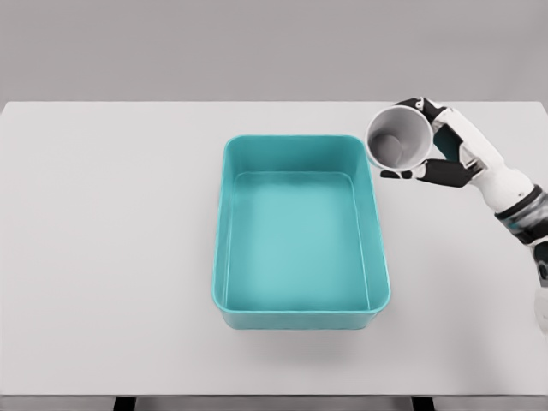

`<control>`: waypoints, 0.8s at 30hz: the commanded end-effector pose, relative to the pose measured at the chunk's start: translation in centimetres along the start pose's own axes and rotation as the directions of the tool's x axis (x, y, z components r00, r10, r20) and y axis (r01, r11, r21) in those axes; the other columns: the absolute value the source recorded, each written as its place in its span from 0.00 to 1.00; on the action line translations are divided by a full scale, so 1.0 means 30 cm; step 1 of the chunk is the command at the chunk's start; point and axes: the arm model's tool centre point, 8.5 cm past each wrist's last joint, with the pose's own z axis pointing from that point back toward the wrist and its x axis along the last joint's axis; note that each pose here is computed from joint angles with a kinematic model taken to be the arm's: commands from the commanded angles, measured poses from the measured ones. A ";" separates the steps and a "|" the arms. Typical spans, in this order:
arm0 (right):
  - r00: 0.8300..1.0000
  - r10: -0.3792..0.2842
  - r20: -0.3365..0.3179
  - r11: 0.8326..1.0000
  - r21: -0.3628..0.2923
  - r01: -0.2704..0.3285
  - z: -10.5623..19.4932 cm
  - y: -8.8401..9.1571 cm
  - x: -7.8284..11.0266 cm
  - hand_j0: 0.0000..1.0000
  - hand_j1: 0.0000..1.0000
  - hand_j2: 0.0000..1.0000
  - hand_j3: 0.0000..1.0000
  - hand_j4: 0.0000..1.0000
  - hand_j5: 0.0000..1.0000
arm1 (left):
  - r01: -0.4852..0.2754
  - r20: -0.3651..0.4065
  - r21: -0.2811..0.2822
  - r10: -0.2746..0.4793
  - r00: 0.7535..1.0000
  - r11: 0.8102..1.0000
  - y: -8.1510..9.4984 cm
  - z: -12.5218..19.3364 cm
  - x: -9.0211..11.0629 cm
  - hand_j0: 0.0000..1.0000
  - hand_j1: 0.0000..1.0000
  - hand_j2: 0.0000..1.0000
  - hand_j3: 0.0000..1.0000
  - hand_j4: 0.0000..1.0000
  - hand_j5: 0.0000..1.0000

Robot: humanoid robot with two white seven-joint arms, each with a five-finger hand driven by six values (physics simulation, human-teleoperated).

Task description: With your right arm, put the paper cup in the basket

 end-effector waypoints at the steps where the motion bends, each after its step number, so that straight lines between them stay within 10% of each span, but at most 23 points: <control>1: 1.000 0.024 0.016 1.000 0.011 -0.024 -0.007 0.008 0.026 0.58 0.58 0.58 0.58 0.58 0.58 | -0.001 0.000 0.000 0.001 1.000 1.000 0.000 0.000 -0.003 1.00 1.00 1.00 1.00 1.00 1.00; 24: 0.989 0.145 0.026 0.972 0.181 -0.147 -0.119 0.147 0.071 0.58 0.58 0.58 0.58 0.58 0.58 | 0.000 -0.002 0.000 0.000 1.000 1.000 0.000 0.000 -0.004 1.00 1.00 1.00 1.00 1.00 1.00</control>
